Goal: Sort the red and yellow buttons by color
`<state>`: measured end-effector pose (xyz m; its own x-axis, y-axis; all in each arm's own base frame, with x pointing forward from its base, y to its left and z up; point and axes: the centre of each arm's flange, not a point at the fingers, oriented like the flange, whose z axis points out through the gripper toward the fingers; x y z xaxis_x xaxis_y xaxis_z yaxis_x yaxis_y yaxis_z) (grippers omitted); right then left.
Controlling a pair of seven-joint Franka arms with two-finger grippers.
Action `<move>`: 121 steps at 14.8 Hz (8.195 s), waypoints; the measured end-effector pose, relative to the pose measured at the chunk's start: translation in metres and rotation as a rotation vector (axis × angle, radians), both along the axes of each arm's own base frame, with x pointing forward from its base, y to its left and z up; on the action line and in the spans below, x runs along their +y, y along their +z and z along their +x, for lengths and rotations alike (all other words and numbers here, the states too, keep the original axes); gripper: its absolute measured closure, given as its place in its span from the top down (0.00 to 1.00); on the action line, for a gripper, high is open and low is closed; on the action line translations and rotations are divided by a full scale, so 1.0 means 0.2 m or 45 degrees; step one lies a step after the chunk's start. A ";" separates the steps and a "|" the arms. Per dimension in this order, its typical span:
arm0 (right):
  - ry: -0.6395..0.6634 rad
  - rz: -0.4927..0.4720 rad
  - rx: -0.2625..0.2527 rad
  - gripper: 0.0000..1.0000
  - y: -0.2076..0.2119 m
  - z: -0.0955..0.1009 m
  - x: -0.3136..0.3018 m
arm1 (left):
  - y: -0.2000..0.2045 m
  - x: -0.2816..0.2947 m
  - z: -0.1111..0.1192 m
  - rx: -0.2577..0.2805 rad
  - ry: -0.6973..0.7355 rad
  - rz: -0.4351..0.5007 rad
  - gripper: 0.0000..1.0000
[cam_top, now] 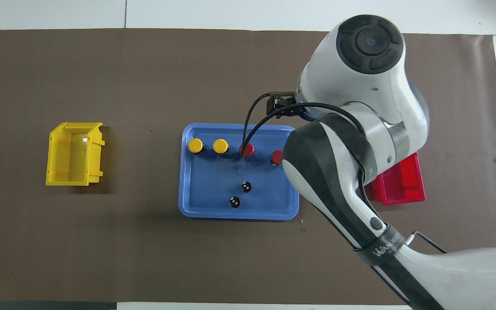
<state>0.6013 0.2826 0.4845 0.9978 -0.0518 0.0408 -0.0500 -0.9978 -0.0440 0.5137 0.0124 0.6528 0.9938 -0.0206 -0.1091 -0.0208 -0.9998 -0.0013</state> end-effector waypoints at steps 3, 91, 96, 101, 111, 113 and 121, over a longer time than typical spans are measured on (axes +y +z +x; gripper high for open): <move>0.017 0.015 -0.008 1.00 -0.30 -0.06 0.05 | -0.02 0.00 -0.02 0.005 -0.001 -0.001 1.00; 0.045 -0.007 -0.017 0.82 -0.01 -0.19 0.16 | -0.89 -0.20 0.30 0.081 -0.147 -0.026 0.41; 0.009 0.015 -0.075 0.85 -0.31 -0.16 0.41 | -1.05 -0.08 0.22 0.011 -0.188 -0.001 0.41; 0.041 -0.002 -0.075 0.85 -0.50 -0.18 0.53 | -1.30 -0.06 0.15 -0.013 -0.219 -0.004 0.41; 0.069 -0.012 -0.072 0.77 -0.67 -0.23 0.53 | -1.44 -0.06 0.04 0.013 -0.221 -0.010 0.41; 0.070 -0.012 -0.072 0.73 -0.67 -0.23 0.53 | -1.44 -0.06 0.04 0.013 -0.221 -0.010 0.41; 0.086 -0.013 -0.068 0.66 -0.68 -0.26 0.56 | -1.37 -0.06 0.07 0.015 -0.219 -0.010 0.49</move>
